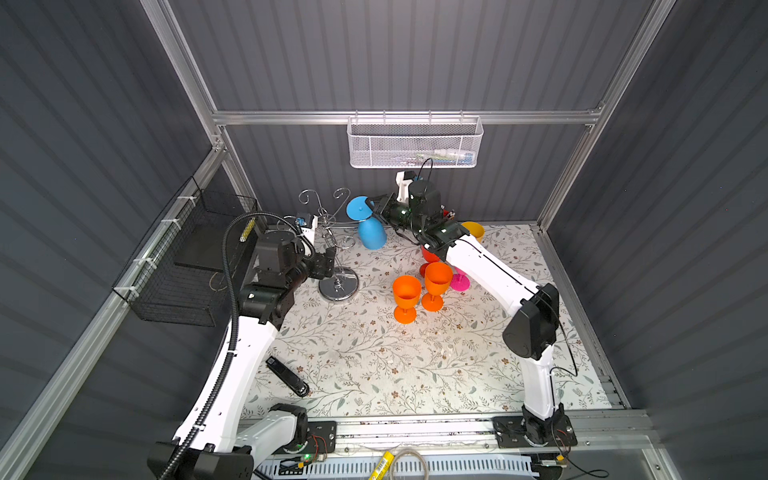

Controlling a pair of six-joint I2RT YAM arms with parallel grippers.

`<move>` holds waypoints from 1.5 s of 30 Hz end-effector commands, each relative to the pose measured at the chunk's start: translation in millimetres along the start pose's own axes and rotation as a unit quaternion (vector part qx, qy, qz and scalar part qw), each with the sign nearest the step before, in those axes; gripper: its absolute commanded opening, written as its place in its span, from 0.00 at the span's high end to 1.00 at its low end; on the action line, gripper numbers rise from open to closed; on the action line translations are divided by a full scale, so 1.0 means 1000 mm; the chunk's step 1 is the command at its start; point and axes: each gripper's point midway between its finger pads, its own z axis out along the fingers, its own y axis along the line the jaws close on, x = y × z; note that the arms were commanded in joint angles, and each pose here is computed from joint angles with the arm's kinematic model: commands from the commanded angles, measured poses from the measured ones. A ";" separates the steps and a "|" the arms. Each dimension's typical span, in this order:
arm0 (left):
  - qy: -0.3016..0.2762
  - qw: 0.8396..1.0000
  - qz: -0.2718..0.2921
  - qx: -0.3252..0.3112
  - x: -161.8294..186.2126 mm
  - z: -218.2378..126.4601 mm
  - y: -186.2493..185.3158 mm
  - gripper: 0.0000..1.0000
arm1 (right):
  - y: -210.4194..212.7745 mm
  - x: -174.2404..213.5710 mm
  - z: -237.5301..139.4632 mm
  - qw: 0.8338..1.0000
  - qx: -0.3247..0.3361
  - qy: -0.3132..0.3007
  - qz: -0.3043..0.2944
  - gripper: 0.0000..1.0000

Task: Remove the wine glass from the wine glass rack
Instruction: 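Lift the blue glass off the rack hook with the right gripper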

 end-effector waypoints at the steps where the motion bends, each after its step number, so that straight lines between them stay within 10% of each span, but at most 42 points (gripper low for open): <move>1: 0.058 0.998 0.000 0.018 0.033 0.010 -0.009 0.14 | 0.025 -0.009 -0.013 0.999 -0.032 -0.015 -0.014 1.00; 29: 0.060 0.998 0.002 0.019 0.034 0.012 -0.009 0.14 | 0.023 0.015 0.014 0.999 -0.040 0.011 0.002 1.00; 45: 0.064 0.998 0.008 0.023 0.036 0.014 -0.014 0.14 | 0.016 -0.052 0.012 0.995 -0.057 -0.085 -0.015 1.00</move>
